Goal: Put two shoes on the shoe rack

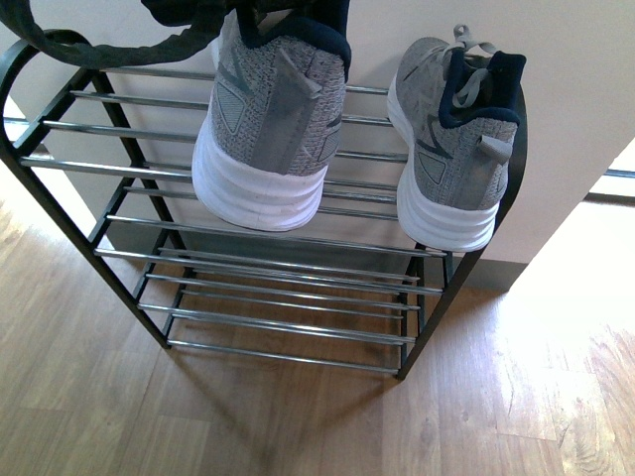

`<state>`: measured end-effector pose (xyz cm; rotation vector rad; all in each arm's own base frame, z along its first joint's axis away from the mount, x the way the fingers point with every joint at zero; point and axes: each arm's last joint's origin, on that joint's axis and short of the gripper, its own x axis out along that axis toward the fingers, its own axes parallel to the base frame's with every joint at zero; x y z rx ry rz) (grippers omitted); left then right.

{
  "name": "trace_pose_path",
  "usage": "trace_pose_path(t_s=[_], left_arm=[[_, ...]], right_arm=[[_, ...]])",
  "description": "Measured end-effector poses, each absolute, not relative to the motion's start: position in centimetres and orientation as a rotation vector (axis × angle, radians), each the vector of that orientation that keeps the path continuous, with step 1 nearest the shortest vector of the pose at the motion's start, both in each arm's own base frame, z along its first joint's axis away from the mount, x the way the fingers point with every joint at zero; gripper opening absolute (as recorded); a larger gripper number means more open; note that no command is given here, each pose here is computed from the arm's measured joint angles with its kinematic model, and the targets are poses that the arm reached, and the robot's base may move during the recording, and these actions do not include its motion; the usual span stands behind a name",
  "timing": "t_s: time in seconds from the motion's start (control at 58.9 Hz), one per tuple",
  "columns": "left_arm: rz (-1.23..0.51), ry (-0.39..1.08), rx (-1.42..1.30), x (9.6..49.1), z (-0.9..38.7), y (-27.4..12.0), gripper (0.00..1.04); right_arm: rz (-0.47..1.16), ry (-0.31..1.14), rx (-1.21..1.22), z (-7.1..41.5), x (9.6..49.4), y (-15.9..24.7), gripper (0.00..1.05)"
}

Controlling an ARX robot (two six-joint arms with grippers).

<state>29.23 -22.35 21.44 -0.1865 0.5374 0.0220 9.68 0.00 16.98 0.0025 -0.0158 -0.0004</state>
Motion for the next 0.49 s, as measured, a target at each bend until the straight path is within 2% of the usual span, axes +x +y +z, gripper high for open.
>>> trace_pose_path(t_s=[0.492], left_arm=[[0.029, 0.578, -0.246, 30.4, 18.9, -18.8, 0.01]], right_arm=[[-0.001, -0.016, 0.002, 17.0, 9.7, 0.0, 0.96]])
